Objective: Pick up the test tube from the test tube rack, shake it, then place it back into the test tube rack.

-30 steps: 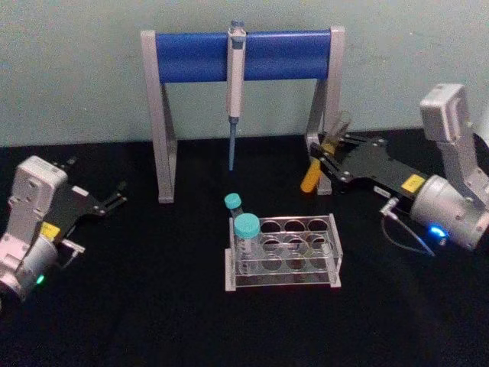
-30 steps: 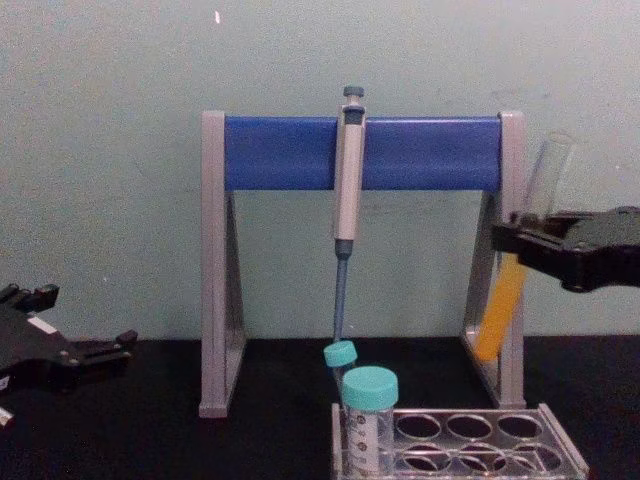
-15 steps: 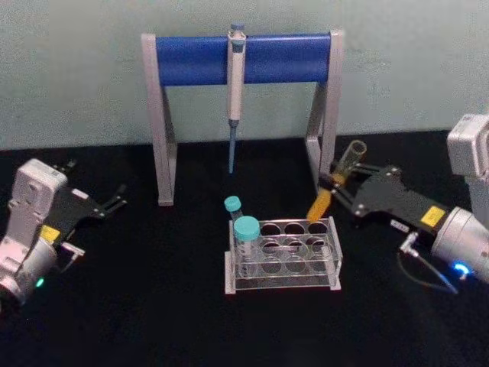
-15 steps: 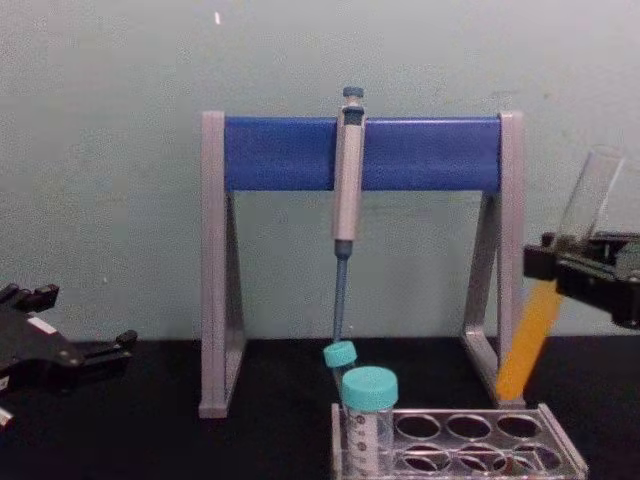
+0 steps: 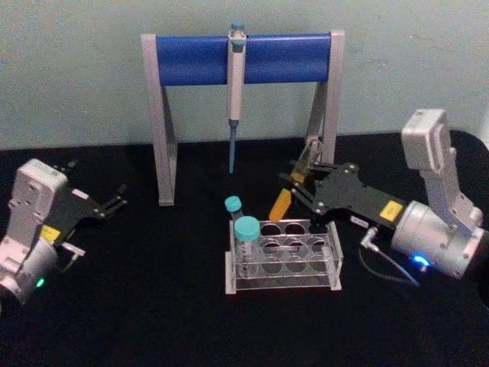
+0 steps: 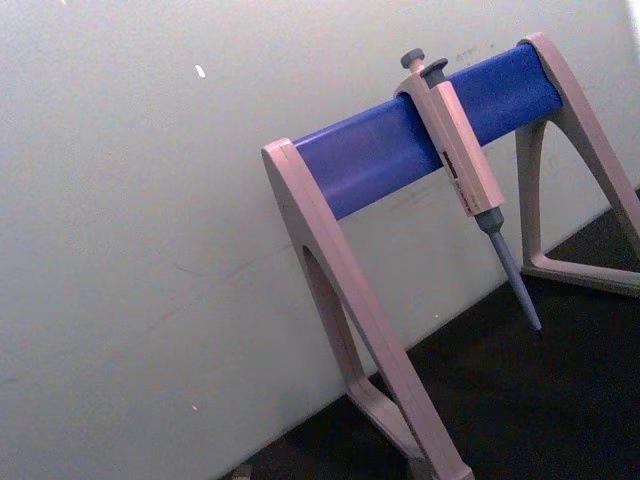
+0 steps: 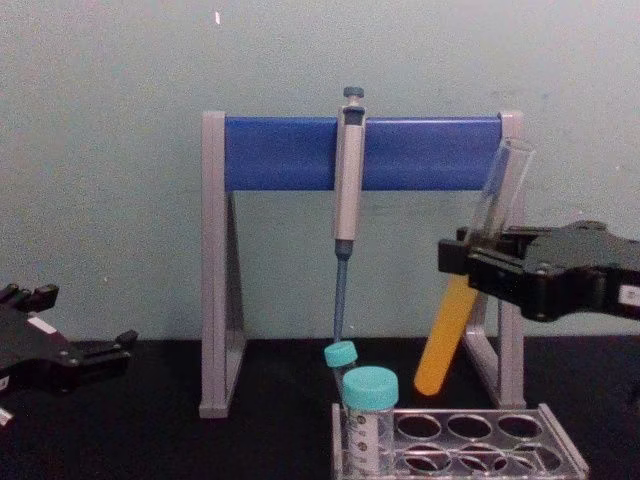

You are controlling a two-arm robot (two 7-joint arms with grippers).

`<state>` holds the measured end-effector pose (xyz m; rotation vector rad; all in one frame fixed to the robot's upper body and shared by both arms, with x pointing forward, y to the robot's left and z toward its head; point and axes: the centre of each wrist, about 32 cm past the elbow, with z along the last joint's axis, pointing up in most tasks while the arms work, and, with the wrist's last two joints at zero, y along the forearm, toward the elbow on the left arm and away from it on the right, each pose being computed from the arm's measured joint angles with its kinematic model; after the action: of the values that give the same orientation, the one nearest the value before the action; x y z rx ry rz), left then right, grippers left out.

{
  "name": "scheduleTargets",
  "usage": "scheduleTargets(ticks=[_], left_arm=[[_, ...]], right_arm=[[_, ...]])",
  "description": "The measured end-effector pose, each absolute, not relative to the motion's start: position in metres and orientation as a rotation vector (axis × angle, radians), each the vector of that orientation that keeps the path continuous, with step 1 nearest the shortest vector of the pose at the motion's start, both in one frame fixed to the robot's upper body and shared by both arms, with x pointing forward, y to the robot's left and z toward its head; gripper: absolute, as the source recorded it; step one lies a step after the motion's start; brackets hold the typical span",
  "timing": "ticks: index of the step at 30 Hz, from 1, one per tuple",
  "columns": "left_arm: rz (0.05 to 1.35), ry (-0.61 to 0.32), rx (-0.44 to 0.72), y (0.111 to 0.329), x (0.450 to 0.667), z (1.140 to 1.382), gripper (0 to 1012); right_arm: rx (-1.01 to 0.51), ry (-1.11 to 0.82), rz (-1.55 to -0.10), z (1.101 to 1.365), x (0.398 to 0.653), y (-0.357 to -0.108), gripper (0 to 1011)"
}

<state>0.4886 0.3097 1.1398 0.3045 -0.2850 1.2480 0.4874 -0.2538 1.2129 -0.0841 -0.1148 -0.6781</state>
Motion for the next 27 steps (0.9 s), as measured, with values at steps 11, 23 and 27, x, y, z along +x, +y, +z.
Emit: scheduleTargets(ticks=[11, 23, 27], left_arm=[[1.248, -0.285, 0.304, 0.31, 0.489, 1.14, 1001], [1.248, -0.285, 0.304, 0.31, 0.489, 1.14, 1001], [1.248, -0.285, 0.304, 0.31, 0.489, 1.14, 1001]], right_arm=[[-0.101, -0.125, -0.742, 1.213, 0.518, -0.256, 224], [-0.106, -0.123, -0.818, 1.215, 0.506, -0.285, 224], [-0.102, -0.119, -0.817, 1.215, 0.496, -0.288, 224]])
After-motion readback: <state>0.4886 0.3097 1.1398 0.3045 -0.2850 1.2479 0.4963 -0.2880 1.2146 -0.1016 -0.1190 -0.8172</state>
